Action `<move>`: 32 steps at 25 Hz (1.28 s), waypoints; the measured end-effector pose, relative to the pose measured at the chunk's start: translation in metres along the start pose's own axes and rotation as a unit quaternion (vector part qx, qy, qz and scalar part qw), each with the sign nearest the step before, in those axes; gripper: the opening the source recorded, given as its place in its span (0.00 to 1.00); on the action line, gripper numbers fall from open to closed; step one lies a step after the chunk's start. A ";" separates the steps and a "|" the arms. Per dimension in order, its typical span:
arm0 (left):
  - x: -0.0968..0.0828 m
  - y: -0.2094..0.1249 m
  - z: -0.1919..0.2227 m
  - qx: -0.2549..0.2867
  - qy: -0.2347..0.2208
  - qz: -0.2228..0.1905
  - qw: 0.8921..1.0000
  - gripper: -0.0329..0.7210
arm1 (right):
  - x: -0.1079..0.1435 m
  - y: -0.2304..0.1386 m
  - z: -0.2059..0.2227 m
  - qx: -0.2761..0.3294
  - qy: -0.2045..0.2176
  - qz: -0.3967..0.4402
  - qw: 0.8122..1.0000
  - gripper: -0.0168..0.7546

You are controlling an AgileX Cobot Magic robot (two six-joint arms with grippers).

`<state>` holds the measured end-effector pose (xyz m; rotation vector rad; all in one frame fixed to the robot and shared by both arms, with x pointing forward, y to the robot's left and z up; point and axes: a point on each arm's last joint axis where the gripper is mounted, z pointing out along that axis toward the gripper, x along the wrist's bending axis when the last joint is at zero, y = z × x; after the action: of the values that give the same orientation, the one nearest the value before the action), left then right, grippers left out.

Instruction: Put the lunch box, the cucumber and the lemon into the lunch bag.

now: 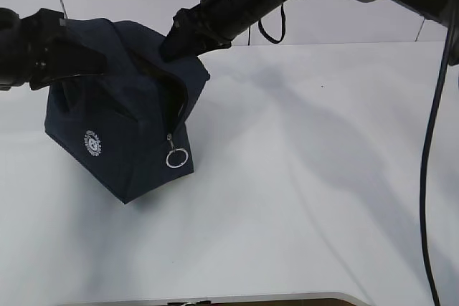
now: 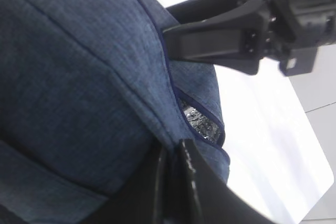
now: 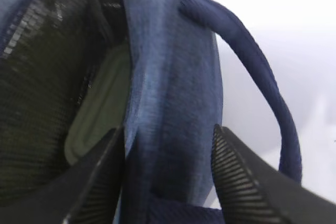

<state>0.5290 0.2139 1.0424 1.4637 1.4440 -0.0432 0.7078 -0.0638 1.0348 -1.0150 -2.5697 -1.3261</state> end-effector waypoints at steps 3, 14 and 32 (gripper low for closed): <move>0.000 0.000 0.000 0.000 0.000 0.000 1.000 0.05 | 0.000 -0.001 0.000 0.004 0.003 0.000 1.000 0.52; 0.000 0.000 0.000 0.001 -0.001 0.008 1.000 0.05 | 0.006 -0.006 -0.002 0.038 0.031 -0.019 0.999 0.07; -0.049 -0.013 0.022 0.012 -0.047 0.094 0.994 0.05 | 0.040 -0.012 -0.069 0.093 -0.078 -0.043 0.992 0.06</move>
<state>0.5192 0.1615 1.0558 1.5907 1.2289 -0.0124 0.6546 -0.0999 1.0837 -1.0224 -2.8170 -1.0367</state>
